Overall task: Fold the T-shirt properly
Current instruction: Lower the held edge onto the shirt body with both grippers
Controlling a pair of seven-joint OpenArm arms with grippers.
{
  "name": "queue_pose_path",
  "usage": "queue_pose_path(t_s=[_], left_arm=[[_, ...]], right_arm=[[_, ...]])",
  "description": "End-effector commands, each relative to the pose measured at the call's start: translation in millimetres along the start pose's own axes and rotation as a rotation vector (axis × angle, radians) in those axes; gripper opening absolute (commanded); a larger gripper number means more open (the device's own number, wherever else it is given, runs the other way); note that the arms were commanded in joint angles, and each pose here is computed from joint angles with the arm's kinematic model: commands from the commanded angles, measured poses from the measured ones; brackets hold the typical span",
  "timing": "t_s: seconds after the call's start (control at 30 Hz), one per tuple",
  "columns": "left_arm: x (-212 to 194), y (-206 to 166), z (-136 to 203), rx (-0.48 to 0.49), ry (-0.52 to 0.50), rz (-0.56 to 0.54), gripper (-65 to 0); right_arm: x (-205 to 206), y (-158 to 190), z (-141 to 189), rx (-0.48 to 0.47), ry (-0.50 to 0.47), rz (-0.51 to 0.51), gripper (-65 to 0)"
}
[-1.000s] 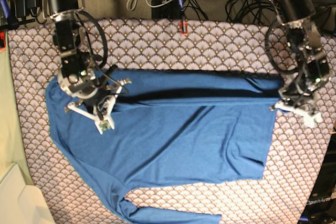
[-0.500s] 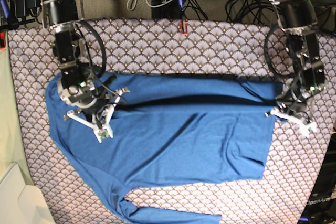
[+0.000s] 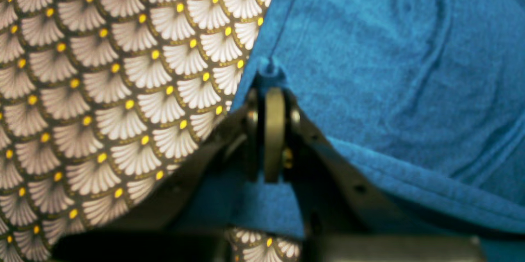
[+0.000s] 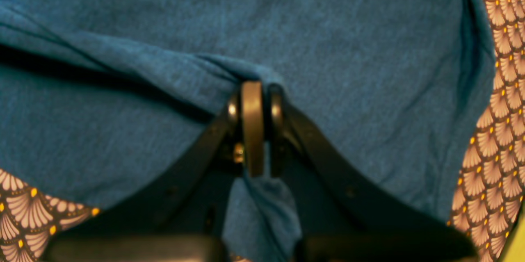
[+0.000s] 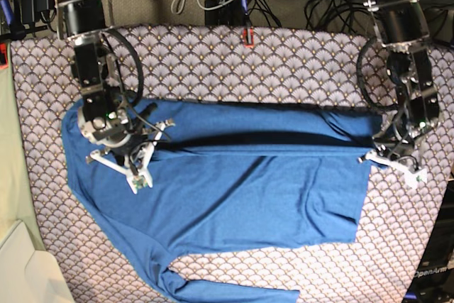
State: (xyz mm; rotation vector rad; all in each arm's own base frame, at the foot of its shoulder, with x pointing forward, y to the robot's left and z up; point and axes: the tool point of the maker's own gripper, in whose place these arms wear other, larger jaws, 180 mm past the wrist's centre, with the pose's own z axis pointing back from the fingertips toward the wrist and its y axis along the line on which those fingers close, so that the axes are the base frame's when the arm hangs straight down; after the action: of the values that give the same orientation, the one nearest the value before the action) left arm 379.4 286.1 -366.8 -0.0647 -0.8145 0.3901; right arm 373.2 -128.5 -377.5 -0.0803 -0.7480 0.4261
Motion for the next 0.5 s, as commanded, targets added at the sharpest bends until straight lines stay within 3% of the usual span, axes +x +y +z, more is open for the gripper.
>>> queue_pose_path(t_s=[0.0,0.47], left_arm=[[25.4,-0.6,3.5,-0.003,-0.064,-0.005,-64.5],[21.5,0.7,1.7,-0.002,-0.053,-0.004,-64.5]], right_arm=[[23.1,-11.2,2.8,-0.026,-0.06,0.005,-65.0],[34.0,-17.8,-1.1,-0.034,-0.068,0.002,-65.0]])
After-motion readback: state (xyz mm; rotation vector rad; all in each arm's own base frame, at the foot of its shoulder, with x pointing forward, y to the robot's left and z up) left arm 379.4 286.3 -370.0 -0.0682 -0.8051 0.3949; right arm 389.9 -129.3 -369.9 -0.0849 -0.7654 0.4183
